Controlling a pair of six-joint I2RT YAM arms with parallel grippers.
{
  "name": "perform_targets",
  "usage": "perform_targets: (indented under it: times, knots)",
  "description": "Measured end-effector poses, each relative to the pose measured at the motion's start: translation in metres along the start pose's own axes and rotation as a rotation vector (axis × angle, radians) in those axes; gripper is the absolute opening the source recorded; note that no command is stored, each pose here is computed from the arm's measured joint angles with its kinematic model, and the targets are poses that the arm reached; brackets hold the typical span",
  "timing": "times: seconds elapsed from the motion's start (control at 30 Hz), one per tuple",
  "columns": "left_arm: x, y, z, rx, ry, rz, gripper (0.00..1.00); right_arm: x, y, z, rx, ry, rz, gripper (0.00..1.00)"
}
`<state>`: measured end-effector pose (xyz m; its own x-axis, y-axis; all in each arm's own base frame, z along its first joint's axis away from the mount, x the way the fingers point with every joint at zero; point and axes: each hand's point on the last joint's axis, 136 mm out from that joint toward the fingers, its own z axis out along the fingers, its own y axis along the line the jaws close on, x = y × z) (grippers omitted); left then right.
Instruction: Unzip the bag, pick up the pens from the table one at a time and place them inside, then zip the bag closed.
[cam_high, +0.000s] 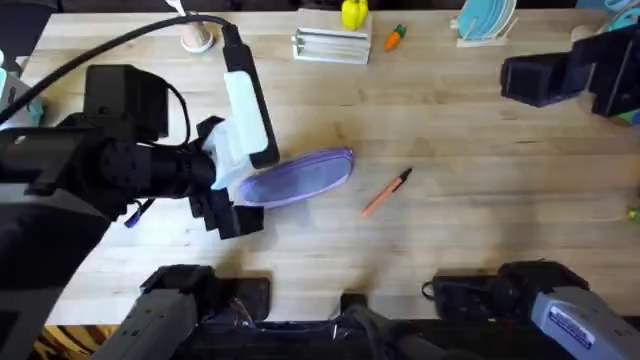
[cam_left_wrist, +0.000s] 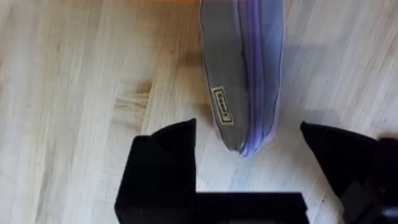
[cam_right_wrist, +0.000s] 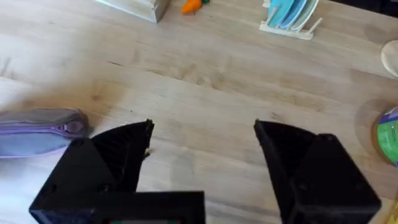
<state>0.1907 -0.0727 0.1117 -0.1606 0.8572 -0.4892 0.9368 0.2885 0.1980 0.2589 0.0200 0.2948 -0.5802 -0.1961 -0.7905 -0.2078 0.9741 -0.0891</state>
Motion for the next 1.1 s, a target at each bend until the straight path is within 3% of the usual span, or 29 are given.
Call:
perform_targets:
  times: [0.53, 0.6, 0.73, 0.77, 0.9, 1.1]
  knots:
    - [0.001, -0.006, 0.024, 0.143, -0.031, -0.066, 0.993, 0.000, 0.000, 0.000, 0.000, 0.000, 0.000, 0.995]
    - [0.001, -0.007, 0.026, 0.161, -0.034, -0.074, 0.817, 0.000, 0.000, 0.000, 0.000, 0.000, 0.000, 0.995]
    - [0.000, -0.006, 0.028, 0.160, -0.041, -0.074, 0.197, 0.000, 0.000, 0.000, -0.001, 0.000, 0.000, 0.995]
    - [-0.001, -0.005, 0.028, 0.157, -0.043, -0.070, 0.086, 0.000, 0.001, 0.000, -0.007, -0.001, 0.001, 0.995]
    - [-0.001, -0.005, 0.028, 0.158, -0.043, -0.069, 0.048, -0.001, 0.017, -0.001, -0.100, -0.010, 0.030, 0.995]
    - [-0.001, -0.005, 0.028, 0.158, -0.044, -0.070, 0.042, -0.002, 0.071, 0.015, -0.435, 0.039, 0.034, 0.995]
